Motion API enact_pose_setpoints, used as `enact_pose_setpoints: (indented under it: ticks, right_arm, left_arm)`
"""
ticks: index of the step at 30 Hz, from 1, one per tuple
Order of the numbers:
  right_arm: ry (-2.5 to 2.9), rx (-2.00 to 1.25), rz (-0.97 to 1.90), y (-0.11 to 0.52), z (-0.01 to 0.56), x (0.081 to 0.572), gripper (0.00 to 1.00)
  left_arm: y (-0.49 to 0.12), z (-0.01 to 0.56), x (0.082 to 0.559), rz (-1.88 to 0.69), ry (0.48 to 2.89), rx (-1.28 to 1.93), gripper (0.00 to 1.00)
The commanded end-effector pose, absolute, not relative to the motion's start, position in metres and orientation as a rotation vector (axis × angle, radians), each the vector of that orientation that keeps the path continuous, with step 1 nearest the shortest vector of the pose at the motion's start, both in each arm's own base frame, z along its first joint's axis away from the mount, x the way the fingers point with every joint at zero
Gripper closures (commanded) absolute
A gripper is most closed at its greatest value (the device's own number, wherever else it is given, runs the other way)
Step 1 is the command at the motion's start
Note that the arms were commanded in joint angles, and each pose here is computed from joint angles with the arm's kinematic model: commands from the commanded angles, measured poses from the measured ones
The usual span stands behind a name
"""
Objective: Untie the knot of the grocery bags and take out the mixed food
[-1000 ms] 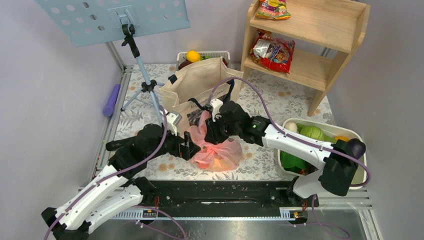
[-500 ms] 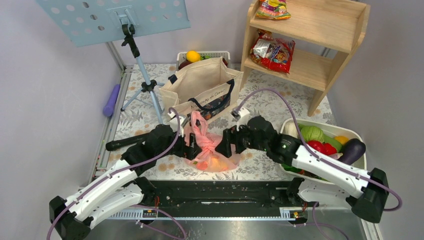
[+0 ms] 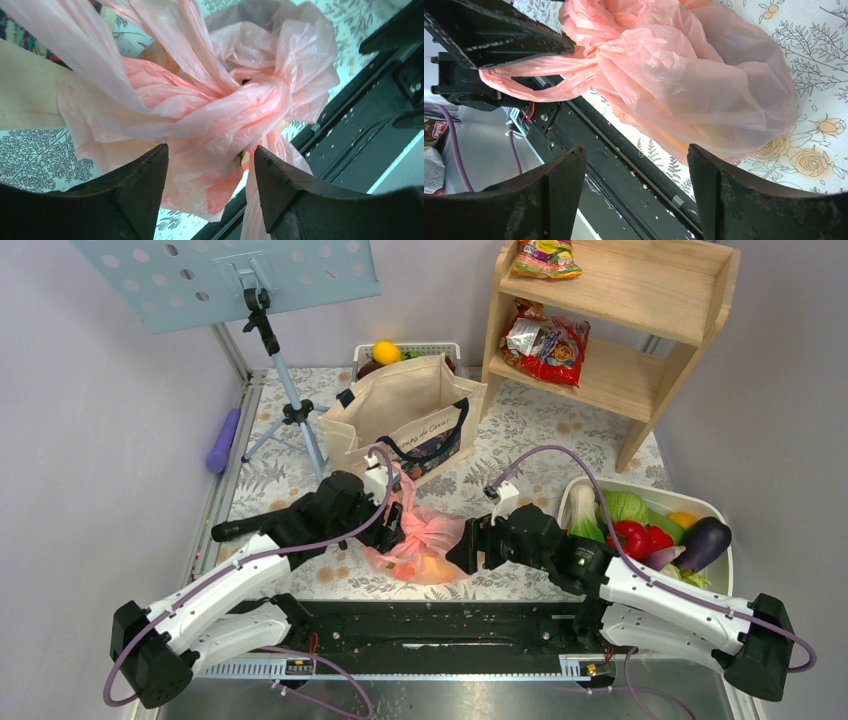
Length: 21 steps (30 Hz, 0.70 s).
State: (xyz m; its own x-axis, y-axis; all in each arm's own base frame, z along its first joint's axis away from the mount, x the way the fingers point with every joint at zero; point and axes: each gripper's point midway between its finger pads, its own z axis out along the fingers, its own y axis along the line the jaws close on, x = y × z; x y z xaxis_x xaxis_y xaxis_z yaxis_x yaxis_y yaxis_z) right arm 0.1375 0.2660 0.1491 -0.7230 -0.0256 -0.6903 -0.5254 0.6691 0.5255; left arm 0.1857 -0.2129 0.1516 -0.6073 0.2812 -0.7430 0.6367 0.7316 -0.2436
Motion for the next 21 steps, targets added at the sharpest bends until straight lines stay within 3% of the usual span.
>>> enact_pose_setpoints:
  ticks: [1, 9, 13, 15, 21]
  right_arm:
    - [2.146, -0.402, 0.956, 0.273, 0.162, 0.145, 0.20]
    - [2.104, -0.450, 0.837, 0.286, 0.148, 0.153, 0.21]
    - [2.088, -0.468, 0.829, 0.296, 0.153, 0.151, 0.22]
    - [2.098, -0.477, 0.771, 0.293, 0.150, 0.153, 0.22]
    - [2.101, -0.524, 0.589, 0.284, 0.147, 0.164, 0.13]
  left_arm:
    - [-0.220, 0.171, 0.182, -0.681, 2.127, 0.837, 0.36]
    - [-0.220, 0.164, 0.182, -0.673, 2.153, 0.856, 0.37]
    - [-0.222, 0.158, 0.180, -0.680, 2.190, 0.871, 0.47]
    - [-0.221, 0.157, 0.181, -0.666, 2.195, 0.869, 0.59]
    - [-0.212, 0.156, 0.185, -0.610, 2.199, 0.835, 0.81]
